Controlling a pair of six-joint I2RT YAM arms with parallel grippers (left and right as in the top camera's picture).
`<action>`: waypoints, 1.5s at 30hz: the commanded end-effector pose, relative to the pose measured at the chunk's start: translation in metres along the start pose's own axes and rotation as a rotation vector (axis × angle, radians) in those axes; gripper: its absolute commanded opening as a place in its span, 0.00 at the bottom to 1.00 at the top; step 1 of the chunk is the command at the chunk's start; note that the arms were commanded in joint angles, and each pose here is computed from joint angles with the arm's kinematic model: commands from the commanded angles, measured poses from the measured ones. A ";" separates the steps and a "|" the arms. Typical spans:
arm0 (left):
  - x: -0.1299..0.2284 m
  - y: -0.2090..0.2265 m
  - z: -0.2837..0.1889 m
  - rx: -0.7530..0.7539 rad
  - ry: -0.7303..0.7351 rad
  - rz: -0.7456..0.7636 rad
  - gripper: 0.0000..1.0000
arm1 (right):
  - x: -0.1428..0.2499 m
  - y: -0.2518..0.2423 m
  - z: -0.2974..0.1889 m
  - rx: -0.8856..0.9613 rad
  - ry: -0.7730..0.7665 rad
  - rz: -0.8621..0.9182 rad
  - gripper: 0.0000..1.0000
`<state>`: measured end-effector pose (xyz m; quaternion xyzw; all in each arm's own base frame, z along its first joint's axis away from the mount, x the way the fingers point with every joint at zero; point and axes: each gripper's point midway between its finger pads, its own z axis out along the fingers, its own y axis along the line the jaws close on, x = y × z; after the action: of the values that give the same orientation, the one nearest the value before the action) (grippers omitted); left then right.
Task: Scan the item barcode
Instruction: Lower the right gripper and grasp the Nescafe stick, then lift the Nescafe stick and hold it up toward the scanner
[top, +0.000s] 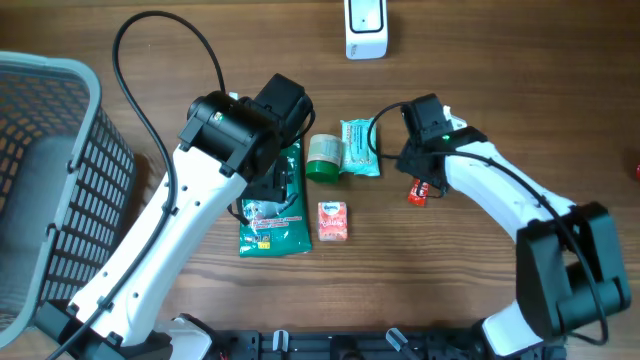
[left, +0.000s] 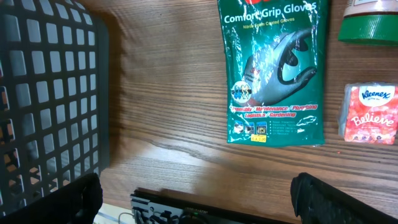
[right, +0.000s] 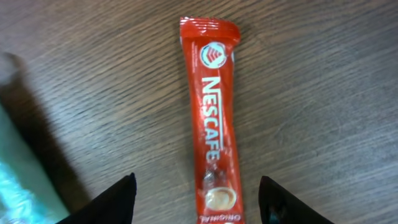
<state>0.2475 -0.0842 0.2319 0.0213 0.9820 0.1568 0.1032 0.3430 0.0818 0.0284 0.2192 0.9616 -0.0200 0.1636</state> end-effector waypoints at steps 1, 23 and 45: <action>0.000 0.006 -0.004 -0.007 -0.021 -0.026 1.00 | -0.005 0.000 0.021 0.030 -0.030 -0.060 0.58; 0.000 0.006 -0.004 -0.007 -0.021 -0.027 1.00 | 0.054 -0.015 0.070 0.105 0.223 -0.099 0.05; 0.000 0.006 -0.004 -0.007 -0.021 -0.027 1.00 | 0.069 0.051 0.022 -0.290 0.369 -0.101 0.05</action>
<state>0.2474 -0.0842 0.2319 0.0213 0.9820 0.1569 0.1030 0.3473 0.1278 -0.0015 0.1924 0.9734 0.0926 0.0826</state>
